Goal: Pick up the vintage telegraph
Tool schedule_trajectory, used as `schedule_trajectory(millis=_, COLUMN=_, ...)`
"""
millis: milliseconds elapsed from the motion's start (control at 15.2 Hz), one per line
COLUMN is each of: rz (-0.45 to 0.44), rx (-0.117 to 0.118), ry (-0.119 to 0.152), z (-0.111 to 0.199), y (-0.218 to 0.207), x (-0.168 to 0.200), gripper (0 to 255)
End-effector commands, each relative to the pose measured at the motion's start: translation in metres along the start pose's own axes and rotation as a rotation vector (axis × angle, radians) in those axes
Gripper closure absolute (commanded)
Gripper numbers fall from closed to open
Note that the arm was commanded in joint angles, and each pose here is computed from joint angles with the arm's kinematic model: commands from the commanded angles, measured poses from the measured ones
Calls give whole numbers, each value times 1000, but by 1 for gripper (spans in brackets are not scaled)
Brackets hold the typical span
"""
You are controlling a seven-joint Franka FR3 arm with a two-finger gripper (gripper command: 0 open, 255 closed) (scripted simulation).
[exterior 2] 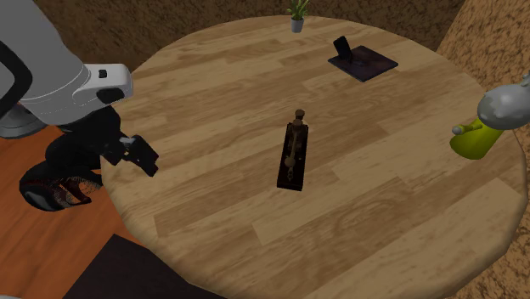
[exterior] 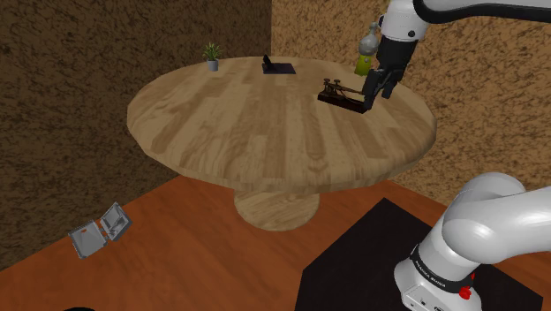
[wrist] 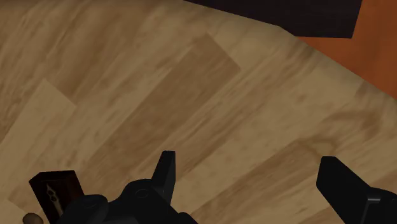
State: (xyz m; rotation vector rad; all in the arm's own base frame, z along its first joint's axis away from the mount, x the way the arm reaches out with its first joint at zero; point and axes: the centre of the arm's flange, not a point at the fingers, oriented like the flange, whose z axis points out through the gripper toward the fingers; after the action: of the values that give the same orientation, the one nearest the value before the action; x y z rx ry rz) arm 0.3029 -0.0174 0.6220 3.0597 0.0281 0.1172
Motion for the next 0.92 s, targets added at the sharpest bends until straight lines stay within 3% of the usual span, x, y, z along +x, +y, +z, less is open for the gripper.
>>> schedule_trajectory(millis=0, rz=0, rx=0, ry=0, z=0, y=0, x=0, gripper=0)
schedule_trajectory(millis=858, rz=-5, rx=46, ry=21, z=46, y=126, x=112, gripper=0)
